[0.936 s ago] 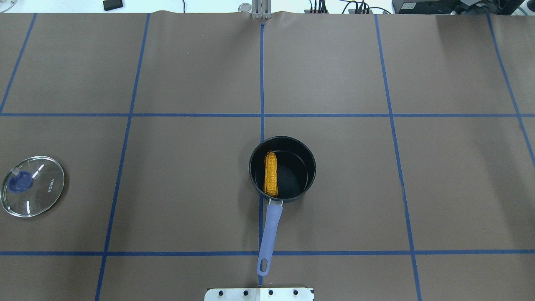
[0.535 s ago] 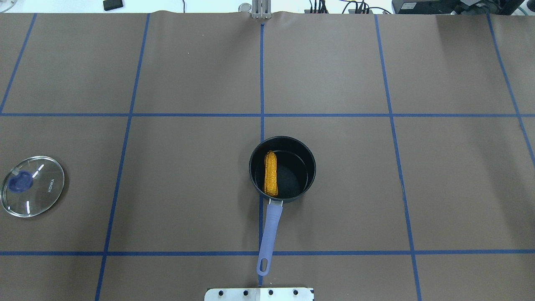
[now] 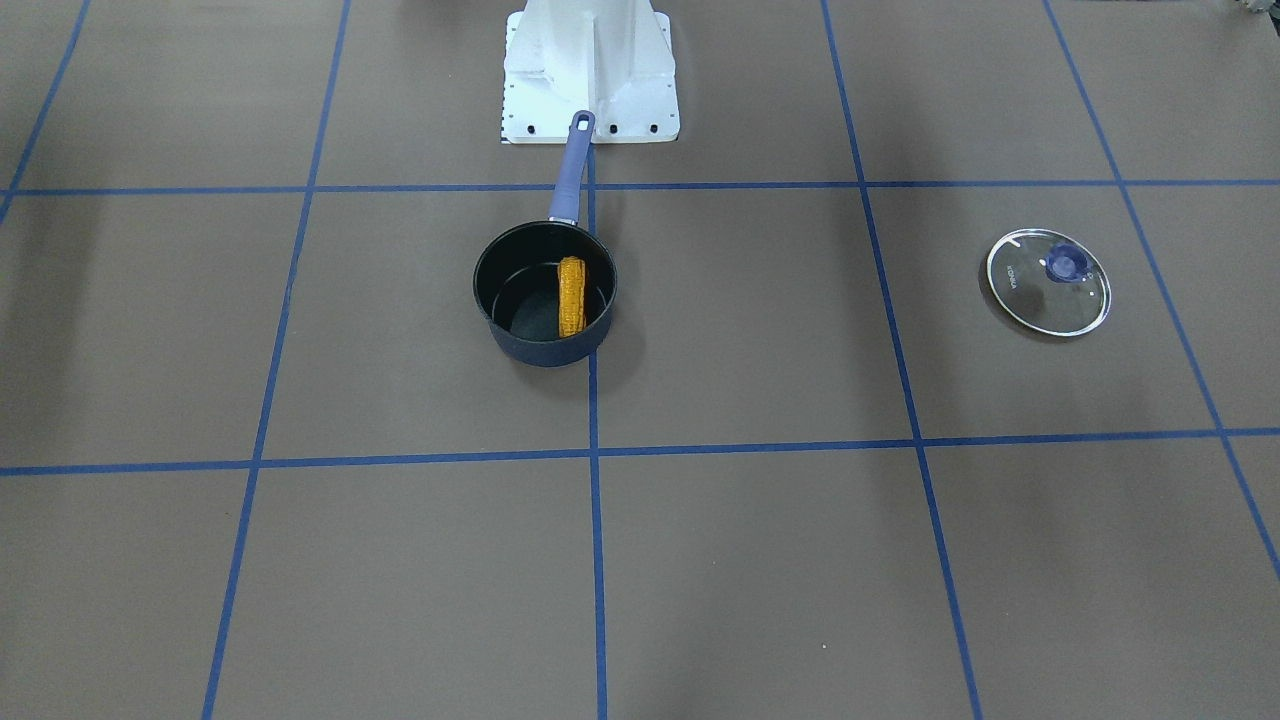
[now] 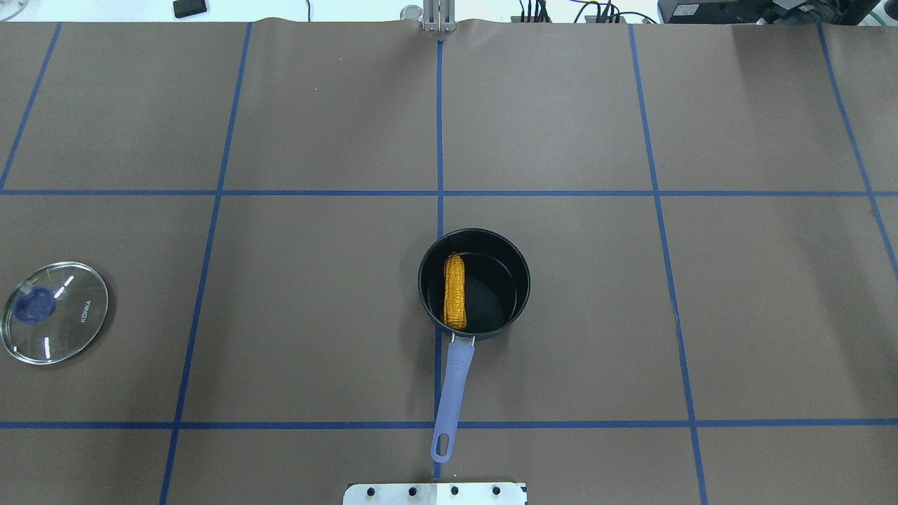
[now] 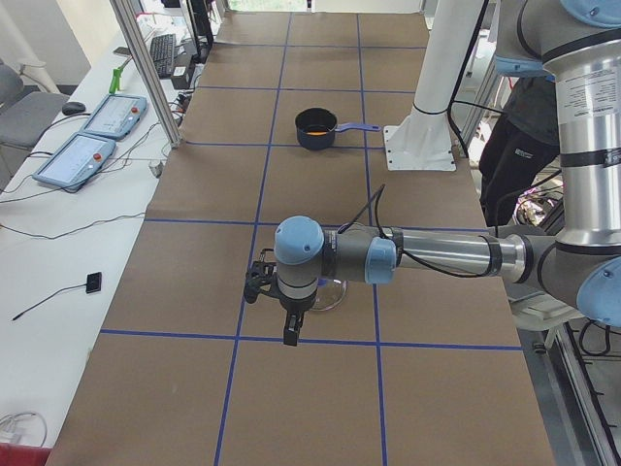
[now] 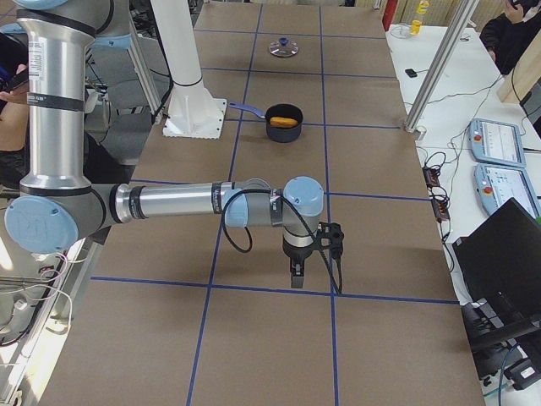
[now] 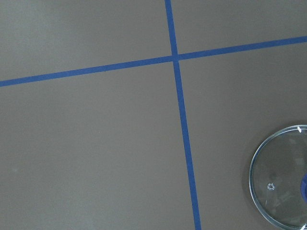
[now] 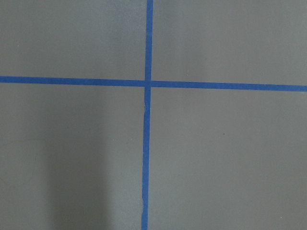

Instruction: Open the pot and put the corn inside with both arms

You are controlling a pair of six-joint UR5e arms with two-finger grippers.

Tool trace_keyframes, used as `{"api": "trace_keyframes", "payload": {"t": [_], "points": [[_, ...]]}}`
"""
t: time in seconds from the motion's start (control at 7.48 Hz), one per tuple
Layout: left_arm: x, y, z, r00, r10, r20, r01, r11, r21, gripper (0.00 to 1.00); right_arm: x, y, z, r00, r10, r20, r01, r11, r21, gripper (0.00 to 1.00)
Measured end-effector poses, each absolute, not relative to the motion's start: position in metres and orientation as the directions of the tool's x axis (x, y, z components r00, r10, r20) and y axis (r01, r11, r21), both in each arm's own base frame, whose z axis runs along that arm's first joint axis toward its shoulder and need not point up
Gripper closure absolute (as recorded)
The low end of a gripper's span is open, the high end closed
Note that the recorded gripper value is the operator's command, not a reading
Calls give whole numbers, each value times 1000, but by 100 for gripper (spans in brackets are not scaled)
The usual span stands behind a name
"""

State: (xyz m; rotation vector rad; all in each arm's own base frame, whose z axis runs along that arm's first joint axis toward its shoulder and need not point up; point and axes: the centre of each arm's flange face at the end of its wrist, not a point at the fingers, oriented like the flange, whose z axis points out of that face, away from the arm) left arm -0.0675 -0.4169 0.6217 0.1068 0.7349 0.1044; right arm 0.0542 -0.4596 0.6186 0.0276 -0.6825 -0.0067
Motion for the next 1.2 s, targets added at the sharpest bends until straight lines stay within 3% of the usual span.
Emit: {"api": "trace_keyframes", "payload": {"t": [1.2], "points": [[-66,-417,622,737,135,-663,-60,989,134,2,45,-462,617,775,-32,631,17,999,31,0]]}}
